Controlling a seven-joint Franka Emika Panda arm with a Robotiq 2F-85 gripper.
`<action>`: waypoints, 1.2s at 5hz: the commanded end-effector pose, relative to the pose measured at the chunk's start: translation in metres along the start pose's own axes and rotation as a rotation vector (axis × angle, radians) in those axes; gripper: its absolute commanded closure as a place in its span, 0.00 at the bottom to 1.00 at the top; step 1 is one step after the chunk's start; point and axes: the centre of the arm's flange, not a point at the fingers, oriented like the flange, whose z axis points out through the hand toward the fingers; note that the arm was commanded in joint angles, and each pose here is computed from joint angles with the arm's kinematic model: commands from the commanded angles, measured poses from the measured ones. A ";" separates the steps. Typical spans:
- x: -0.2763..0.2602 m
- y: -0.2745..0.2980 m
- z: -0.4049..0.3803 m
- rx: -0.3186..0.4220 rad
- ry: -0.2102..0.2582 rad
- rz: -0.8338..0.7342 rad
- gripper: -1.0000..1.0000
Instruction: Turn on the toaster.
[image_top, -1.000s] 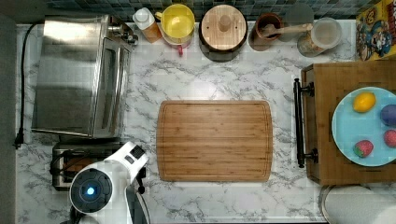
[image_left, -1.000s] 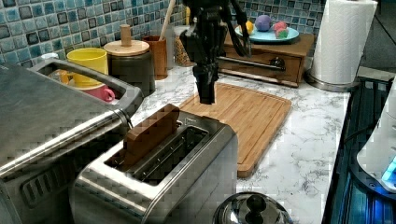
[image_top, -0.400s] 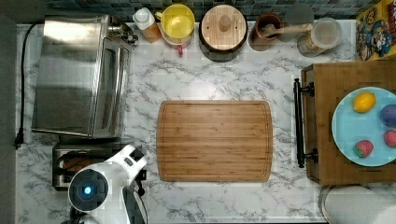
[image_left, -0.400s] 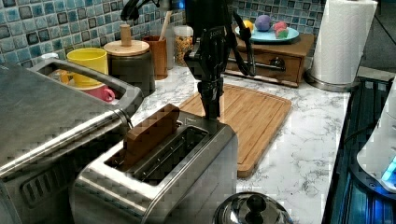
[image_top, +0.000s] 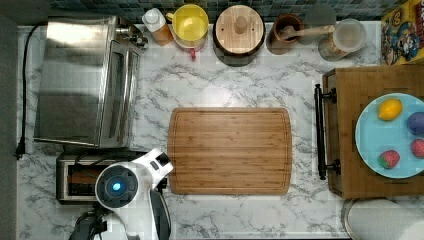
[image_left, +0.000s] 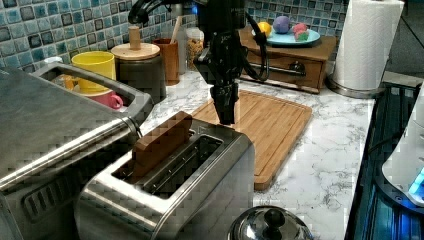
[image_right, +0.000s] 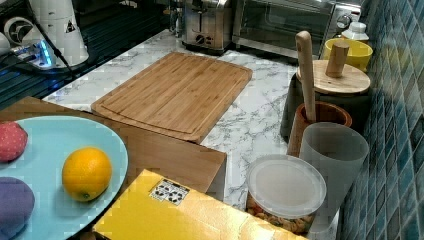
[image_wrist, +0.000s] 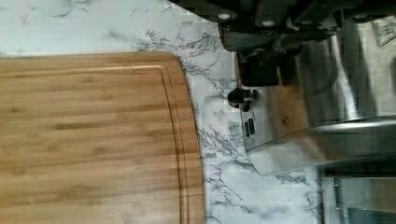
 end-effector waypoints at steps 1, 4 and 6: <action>0.005 -0.027 0.015 0.039 -0.043 -0.087 1.00; 0.012 0.005 0.066 0.023 -0.075 0.013 1.00; -0.009 0.028 0.116 0.044 -0.149 0.030 1.00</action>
